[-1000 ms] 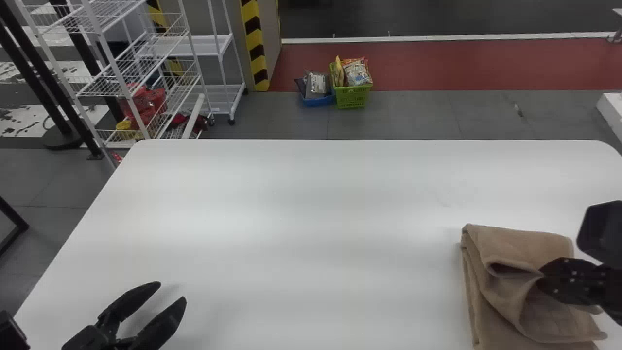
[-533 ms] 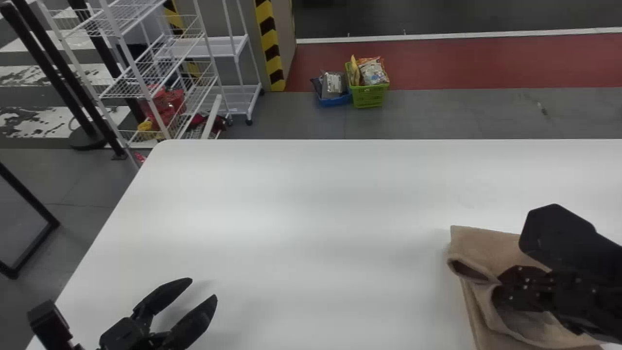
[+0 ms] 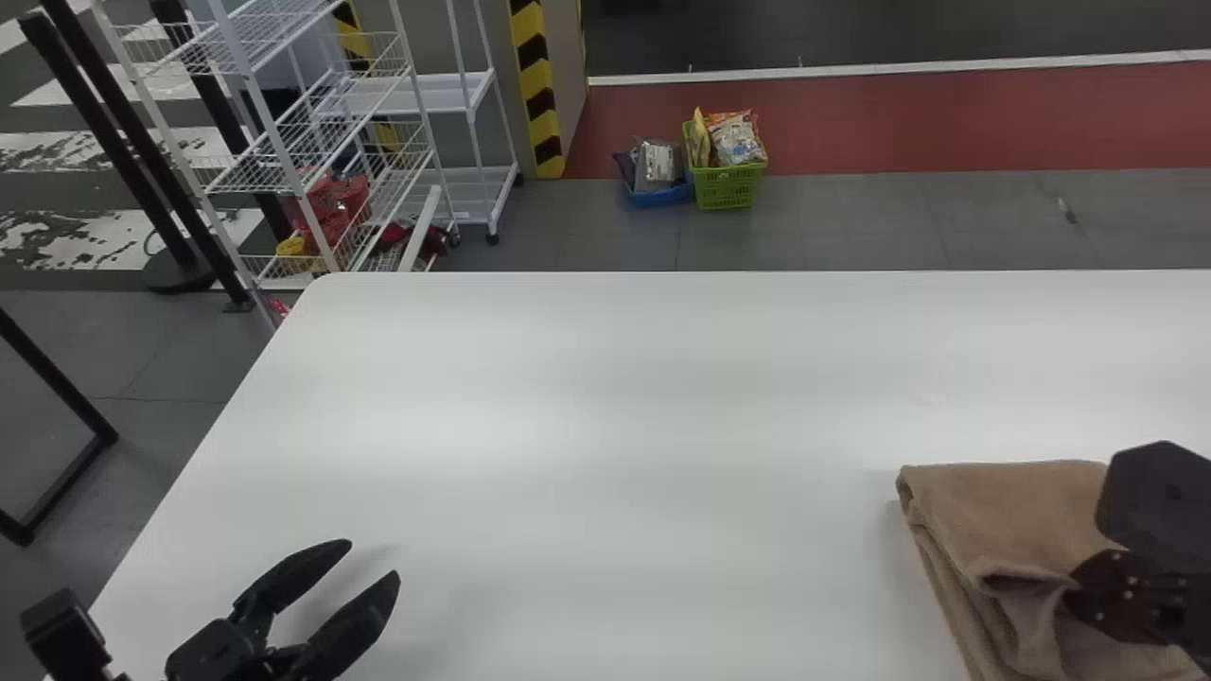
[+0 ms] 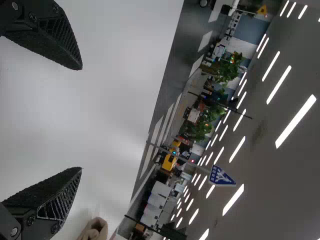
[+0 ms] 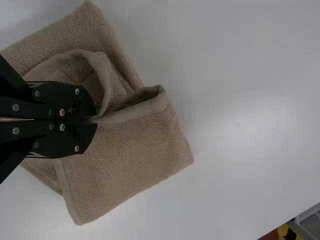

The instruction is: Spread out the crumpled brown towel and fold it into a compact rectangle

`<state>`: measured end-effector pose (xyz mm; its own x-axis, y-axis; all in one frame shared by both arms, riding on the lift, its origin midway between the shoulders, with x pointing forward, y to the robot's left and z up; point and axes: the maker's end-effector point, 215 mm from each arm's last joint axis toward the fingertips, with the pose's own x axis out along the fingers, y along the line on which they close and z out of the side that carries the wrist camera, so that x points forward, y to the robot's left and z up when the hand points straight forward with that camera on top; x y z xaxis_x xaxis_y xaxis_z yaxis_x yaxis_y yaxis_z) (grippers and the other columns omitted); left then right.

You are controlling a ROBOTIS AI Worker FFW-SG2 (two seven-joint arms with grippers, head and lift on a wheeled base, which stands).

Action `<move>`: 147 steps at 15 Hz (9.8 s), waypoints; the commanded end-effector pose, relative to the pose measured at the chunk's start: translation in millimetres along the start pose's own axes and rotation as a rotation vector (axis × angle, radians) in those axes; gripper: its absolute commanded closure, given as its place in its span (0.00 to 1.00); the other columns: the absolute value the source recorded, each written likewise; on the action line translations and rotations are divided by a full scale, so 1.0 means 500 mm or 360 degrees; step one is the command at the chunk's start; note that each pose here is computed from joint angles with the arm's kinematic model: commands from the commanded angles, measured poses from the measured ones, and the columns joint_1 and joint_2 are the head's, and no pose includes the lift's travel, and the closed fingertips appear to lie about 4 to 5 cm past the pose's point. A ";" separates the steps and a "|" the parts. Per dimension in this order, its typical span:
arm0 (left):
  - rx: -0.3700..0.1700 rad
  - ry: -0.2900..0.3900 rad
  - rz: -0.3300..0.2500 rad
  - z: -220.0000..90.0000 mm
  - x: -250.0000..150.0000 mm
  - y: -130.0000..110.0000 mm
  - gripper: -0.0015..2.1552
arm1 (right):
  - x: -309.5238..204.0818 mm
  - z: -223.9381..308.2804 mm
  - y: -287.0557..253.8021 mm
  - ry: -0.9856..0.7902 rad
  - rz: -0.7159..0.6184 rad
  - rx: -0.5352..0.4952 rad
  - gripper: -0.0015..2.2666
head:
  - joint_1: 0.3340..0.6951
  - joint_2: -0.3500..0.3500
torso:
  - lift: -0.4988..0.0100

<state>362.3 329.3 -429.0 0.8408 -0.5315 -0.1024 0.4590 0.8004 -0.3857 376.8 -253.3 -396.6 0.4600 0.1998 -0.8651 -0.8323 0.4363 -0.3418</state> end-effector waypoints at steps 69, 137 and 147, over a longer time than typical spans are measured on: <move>0.0604 0.0379 -0.0388 -0.172 0.252 -0.426 0.10 | 0.094 0.381 0.108 -0.0446 0.0279 0.0114 0.63 | 1.00 0.53 | 0.73; 0.0871 0.0514 -0.0264 -0.224 0.276 -0.389 0.10 | 0.100 0.303 0.278 -0.0177 0.0306 -0.0273 0.36 | 1.00 0.54 | 0.73; 0.0870 0.0512 -0.0263 -0.224 0.278 -0.389 0.10 | 0.097 0.321 0.253 -0.0246 0.0328 -0.0203 0.55 | 1.00 0.55 | 0.73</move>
<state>357.8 68.9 -470.7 0.6576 -0.6482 -0.3839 0.7262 0.6811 0.0938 342.7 -47.7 -424.9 0.3150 0.3995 -0.8609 -0.9408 0.2515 -0.2275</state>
